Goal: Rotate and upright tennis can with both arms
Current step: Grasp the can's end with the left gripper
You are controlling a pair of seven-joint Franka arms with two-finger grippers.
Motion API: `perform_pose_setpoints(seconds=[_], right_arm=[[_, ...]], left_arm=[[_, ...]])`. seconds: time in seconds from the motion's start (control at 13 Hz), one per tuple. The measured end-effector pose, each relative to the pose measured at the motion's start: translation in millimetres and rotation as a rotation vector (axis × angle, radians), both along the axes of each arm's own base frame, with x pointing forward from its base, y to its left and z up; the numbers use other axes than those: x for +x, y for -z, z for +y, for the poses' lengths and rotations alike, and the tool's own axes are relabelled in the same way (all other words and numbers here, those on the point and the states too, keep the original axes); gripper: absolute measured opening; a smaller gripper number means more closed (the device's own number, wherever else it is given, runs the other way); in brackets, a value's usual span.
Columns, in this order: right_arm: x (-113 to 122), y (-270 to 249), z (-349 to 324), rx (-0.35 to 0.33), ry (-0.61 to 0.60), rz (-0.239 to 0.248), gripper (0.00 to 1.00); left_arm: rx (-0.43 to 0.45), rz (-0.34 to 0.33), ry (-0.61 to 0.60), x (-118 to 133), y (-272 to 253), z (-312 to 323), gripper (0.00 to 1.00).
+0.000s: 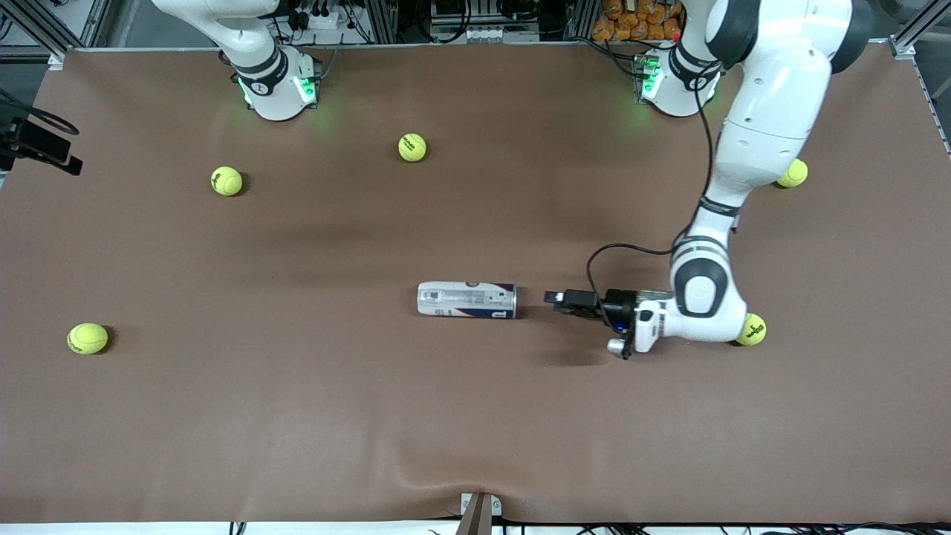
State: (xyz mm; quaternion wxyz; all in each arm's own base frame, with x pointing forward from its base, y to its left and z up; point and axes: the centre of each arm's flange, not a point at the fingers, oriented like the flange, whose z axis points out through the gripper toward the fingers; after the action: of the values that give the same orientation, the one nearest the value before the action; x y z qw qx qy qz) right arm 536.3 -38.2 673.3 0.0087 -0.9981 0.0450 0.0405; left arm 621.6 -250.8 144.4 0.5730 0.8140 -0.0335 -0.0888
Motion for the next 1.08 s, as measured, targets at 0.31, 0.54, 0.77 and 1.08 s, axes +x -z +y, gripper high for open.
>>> perform_pose_setpoints(seconds=[0.31,0.54,0.77,1.08], right_arm=[[8,3,0,0.013,0.013,-0.047,1.00],[8,2,-8,0.015,0.030,-0.052,1.00],[9,4,-2,0.026,0.019,-0.049,1.00],[9,4,0,0.028,0.016,-0.047,1.00]], left_arm=[[0.018,-0.003,-0.009,-7,0,-29,1.00],[0.001,0.018,-0.025,-12,4,-32,1.00],[-0.022,0.034,-0.044,-15,5,-39,1.00],[0.000,0.031,-0.074,-27,34,-57,1.00]])
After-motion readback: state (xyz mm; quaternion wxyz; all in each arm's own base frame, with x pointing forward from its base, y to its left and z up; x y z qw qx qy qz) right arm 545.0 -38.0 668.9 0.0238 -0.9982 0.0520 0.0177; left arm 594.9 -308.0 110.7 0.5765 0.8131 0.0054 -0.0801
